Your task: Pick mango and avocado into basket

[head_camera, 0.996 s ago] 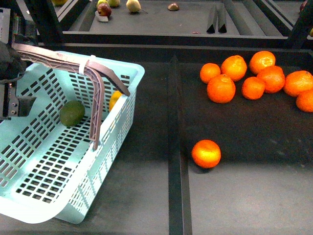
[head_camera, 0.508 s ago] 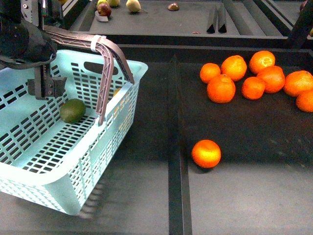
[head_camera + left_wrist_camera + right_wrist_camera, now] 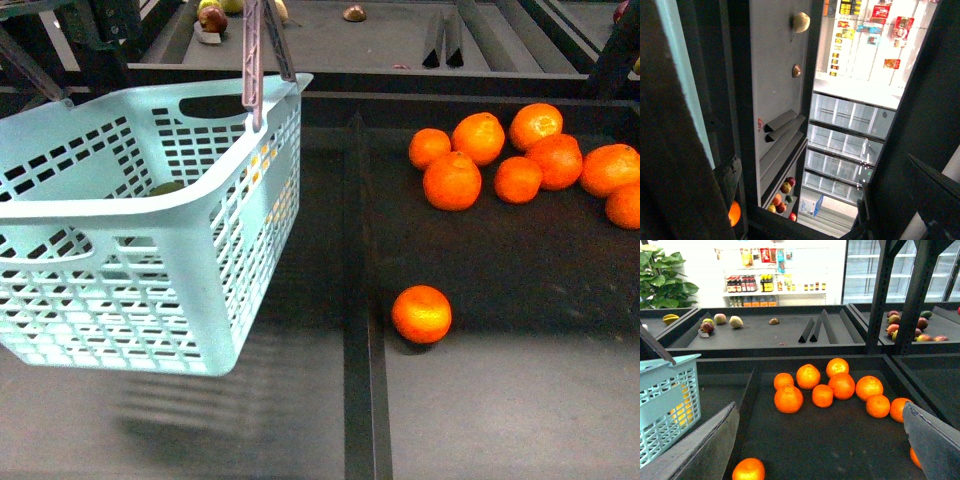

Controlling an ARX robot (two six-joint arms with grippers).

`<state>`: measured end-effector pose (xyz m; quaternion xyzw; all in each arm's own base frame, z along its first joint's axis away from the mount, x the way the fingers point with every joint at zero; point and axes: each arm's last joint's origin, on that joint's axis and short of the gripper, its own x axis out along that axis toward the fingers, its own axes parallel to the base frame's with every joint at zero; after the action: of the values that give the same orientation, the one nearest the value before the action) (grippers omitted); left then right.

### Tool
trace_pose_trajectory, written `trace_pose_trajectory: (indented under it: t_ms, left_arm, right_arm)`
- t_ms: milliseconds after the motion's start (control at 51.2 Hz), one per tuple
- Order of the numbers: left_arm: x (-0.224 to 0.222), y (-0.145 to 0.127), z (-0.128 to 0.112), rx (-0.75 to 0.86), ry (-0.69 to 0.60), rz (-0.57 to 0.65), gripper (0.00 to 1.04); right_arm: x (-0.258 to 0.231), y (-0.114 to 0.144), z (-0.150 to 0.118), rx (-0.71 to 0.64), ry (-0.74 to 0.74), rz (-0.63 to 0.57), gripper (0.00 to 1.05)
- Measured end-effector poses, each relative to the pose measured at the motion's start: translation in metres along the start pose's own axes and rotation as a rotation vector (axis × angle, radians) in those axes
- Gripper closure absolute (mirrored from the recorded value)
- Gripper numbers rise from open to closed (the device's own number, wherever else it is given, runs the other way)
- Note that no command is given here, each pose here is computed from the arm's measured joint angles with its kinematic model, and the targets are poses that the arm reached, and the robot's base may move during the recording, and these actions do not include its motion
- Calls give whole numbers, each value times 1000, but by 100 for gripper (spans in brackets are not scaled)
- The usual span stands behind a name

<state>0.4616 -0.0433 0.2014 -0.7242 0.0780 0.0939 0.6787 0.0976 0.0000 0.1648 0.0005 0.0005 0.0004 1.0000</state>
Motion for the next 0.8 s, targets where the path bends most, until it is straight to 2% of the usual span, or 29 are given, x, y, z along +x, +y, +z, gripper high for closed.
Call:
trace_pose_trajectory:
  t_ms: [98,215,351,449,605,800]
  left_arm:
    - [10,3,-6,2,13,-25,7]
    - [15,28,-12,13,35,-26,7]
    - [5,74,-9,34,34,89,7]
    - [-3,94,-4,45,27,149,7]
    - [-9,109,2,64,18,197,7]
    - [-19,111,6,72,13,217,7]
  right_arm:
    - [0,0,0,0,0,0,8]
    - [0,0,0,0,0,0,8]
    - [0,0,0,0,0,0,8]
    - [0,0,0,0,0,0,8]
    - [0,0,0,0,0,0,8]
    - [0,0,0,0,0,0,8]
